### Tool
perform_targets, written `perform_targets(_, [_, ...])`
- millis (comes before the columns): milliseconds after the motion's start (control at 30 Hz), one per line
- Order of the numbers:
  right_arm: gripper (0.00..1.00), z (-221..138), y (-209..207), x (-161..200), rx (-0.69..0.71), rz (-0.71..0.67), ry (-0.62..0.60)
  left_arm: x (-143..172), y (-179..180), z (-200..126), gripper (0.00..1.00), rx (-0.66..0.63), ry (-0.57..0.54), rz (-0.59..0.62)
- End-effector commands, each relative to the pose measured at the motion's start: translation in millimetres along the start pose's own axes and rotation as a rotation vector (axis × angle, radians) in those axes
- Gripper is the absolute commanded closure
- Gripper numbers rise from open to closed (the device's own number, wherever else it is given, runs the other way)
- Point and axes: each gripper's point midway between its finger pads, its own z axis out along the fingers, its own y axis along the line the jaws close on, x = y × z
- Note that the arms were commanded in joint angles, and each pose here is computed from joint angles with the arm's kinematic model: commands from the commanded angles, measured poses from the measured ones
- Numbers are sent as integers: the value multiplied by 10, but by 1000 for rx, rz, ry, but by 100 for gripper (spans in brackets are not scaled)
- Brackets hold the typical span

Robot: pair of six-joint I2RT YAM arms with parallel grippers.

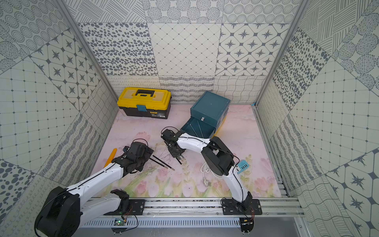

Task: Please place the pencils in the drawer according to their color
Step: Pick up the pencil from the center of the board.

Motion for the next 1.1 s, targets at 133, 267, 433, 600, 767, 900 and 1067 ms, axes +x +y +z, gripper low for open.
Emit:
perform_targets(133, [81, 139, 7, 86, -8, 20, 33, -22, -60, -4, 1, 13, -5, 20])
perform_targets(267, [80, 171, 22, 108, -15, 19, 43, -22, -60, -2, 1, 12, -5, 24])
perform_targets(433, [80, 239, 42, 154, -24, 16, 64, -18, -65, 4, 1, 12, -3, 23])
perform_targets(600, [83, 319, 58, 213, -46, 23, 92, -20, -56, 5, 1, 9, -3, 23])
perform_targets(767, [91, 390, 34, 289, -37, 25, 117, -15, -44, 8, 1, 7, -2, 24])
perform_targets(900, [96, 399, 7, 348, -24, 18, 132, -15, -40, 6, 1, 7, -3, 24])
perform_targets(1067, [100, 307, -54, 322, 1, -2, 118, -12, -54, 2, 1, 12, 0, 24])
